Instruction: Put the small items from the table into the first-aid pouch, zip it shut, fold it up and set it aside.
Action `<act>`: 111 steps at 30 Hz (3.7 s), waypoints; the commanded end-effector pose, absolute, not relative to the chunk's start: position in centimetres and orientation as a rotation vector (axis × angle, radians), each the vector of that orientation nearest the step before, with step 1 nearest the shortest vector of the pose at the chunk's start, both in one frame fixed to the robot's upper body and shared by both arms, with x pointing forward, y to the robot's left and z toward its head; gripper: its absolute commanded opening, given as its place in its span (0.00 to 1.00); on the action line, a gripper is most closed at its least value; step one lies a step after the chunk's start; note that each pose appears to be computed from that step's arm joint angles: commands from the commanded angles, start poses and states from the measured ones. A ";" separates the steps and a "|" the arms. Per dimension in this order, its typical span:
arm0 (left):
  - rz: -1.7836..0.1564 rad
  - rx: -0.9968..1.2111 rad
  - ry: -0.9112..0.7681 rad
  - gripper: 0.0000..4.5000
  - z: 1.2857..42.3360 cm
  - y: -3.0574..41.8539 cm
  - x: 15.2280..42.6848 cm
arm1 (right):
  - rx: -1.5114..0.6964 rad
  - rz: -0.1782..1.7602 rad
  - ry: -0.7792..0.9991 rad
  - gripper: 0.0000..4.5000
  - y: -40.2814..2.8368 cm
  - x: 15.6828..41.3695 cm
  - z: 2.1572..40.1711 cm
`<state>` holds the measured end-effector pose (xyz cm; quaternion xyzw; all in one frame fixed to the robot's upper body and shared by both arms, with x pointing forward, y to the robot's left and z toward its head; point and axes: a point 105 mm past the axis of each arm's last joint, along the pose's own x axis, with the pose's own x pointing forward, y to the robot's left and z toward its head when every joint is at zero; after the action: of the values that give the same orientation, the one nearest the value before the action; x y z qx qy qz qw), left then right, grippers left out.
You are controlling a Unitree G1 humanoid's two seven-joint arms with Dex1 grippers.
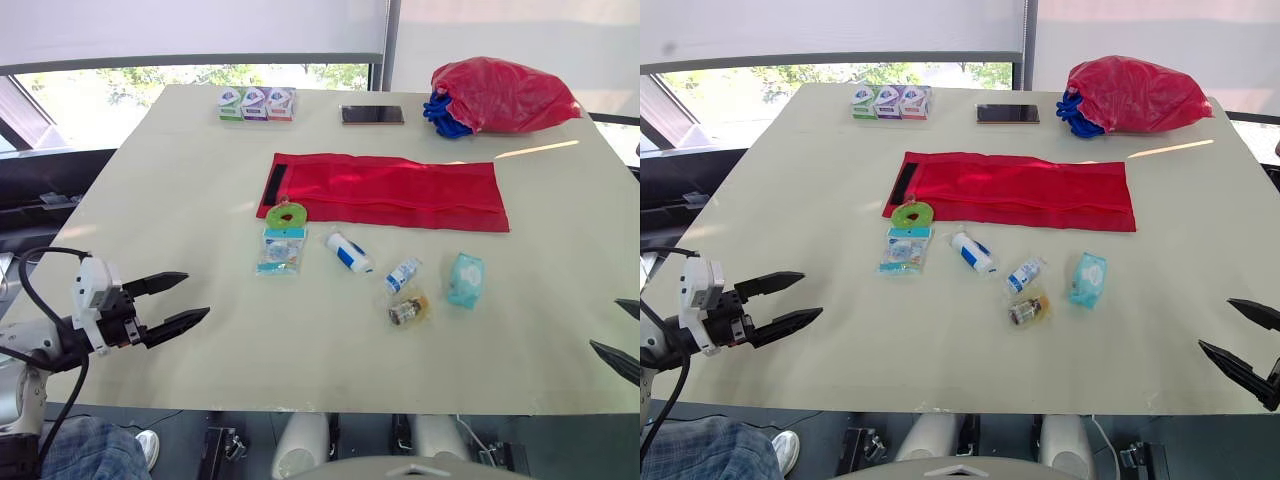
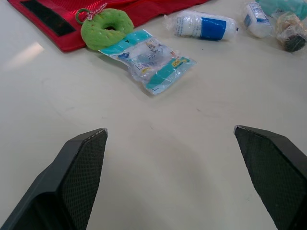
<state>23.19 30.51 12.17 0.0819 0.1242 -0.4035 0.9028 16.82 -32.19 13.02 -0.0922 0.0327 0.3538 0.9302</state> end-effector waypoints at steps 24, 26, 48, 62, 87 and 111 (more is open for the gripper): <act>-0.774 -0.051 0.310 1.00 13.0 26.2 30.7 | -0.178 0.961 -0.146 0.99 -22.0 20.4 17.3; -0.782 -0.086 0.306 1.00 13.6 24.7 31.9 | -0.180 0.971 -0.174 0.99 -20.6 21.0 17.8; -0.819 -0.193 0.499 1.00 12.4 22.0 34.2 | -0.219 1.004 -0.270 0.99 -15.1 22.8 21.2; -0.825 -0.245 0.478 0.01 12.7 22.0 33.5 | -0.230 1.021 -0.267 1.00 -15.0 23.3 21.3; -0.718 -0.122 0.556 0.88 10.6 23.2 35.0 | -0.252 1.037 -0.264 1.00 -14.3 23.0 21.1; -0.866 -0.319 0.570 0.02 12.2 20.5 33.6 | -0.296 1.071 -0.214 1.00 -13.4 23.1 21.3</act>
<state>33.39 20.65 10.36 -0.1472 0.3043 -0.4019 0.8510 23.42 -13.83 20.63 -0.1307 -0.0824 0.5027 0.8506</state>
